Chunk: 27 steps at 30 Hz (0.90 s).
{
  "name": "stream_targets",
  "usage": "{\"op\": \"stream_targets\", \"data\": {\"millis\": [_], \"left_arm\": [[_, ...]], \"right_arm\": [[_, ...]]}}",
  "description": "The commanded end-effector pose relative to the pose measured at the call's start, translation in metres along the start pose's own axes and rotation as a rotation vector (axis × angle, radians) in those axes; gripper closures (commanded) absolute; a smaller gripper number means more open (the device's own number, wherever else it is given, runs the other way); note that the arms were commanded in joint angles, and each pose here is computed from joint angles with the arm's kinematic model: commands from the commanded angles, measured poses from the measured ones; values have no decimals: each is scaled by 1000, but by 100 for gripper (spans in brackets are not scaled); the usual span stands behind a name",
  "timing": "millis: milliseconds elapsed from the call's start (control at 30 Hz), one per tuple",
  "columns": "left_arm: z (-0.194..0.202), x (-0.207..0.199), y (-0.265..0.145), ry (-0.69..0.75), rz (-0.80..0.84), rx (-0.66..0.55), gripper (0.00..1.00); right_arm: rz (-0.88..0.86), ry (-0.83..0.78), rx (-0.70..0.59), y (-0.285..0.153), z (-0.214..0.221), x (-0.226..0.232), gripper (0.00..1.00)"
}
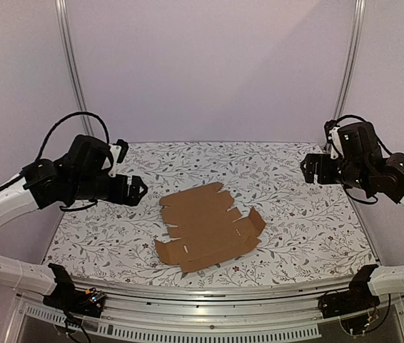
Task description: Fold the paper box
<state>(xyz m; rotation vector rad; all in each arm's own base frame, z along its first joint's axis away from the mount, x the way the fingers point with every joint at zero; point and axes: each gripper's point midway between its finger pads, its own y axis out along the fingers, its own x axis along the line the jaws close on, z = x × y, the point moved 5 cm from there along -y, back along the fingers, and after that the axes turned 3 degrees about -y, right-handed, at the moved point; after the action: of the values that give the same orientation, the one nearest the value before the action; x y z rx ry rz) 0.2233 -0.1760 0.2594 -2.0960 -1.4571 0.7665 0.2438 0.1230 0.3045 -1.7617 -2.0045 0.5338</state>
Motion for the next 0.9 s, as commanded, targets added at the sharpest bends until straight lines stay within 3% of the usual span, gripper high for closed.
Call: {"op": "stream_targets", "data": {"millis": [0, 367, 867], "left_arm": [[2, -3, 0, 25, -7, 15, 0], [9, -9, 3, 15, 21, 21, 0], [20, -16, 5, 11, 60, 36, 0]], "right_arm": [[6, -29, 41, -7, 3, -2, 1], [-184, -69, 163, 5, 43, 20, 1], [-310, 70, 370, 20, 109, 53, 1]]}}
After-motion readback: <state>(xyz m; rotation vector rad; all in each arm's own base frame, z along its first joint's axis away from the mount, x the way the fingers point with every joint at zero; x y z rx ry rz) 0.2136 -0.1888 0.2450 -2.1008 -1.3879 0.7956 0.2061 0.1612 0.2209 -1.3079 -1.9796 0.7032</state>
